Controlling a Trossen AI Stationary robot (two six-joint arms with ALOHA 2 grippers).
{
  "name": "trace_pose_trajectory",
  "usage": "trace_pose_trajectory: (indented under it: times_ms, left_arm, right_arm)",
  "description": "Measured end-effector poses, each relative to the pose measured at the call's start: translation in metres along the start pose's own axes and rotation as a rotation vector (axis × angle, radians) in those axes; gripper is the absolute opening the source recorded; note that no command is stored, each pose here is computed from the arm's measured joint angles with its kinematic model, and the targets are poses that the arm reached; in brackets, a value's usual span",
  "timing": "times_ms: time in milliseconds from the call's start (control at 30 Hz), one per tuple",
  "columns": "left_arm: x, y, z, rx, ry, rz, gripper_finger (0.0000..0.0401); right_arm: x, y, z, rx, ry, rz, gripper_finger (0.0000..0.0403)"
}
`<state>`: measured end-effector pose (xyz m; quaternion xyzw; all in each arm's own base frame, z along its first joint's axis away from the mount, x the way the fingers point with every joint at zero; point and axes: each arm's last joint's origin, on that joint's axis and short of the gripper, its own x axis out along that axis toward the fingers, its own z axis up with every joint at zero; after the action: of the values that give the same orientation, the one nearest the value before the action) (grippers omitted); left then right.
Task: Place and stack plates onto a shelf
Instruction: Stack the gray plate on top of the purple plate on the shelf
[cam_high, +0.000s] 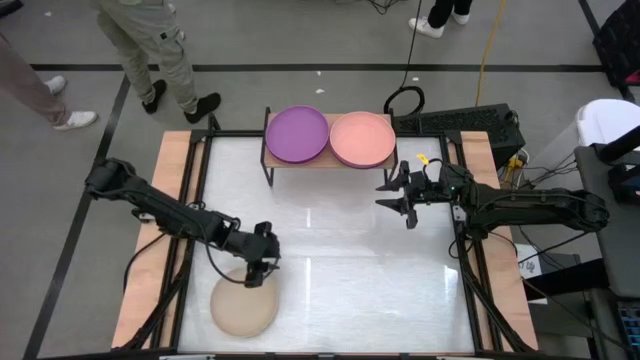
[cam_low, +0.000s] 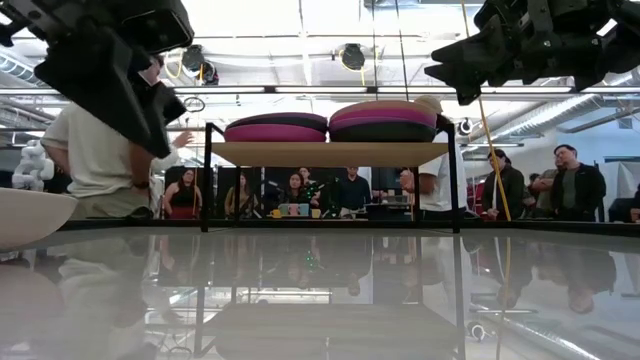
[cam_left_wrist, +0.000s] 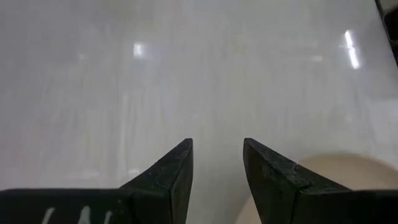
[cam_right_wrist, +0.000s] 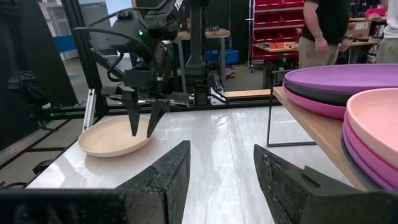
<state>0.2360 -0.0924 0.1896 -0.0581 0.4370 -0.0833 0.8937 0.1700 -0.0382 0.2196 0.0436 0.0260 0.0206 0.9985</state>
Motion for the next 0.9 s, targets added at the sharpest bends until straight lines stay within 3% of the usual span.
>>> trace_pose_trajectory:
  times_ms: [467,700,900]
  left_arm:
    - [0.024,-0.001,-0.019,-0.093,0.326,-0.133,0.0145]
    - [0.019,0.003,-0.033,-0.093,0.477,-0.078,0.0144]
    - [0.019,0.005,-0.033,-0.095,0.479,-0.053,0.0085]
  right_arm:
    - [0.000,0.000,-0.002,-0.005,0.022,-0.002,0.0157]
    - [0.000,0.000,-0.002,-0.005,0.021,-0.002,0.0157]
    - [0.000,0.000,-0.002,0.000,0.022,-0.002,0.0157]
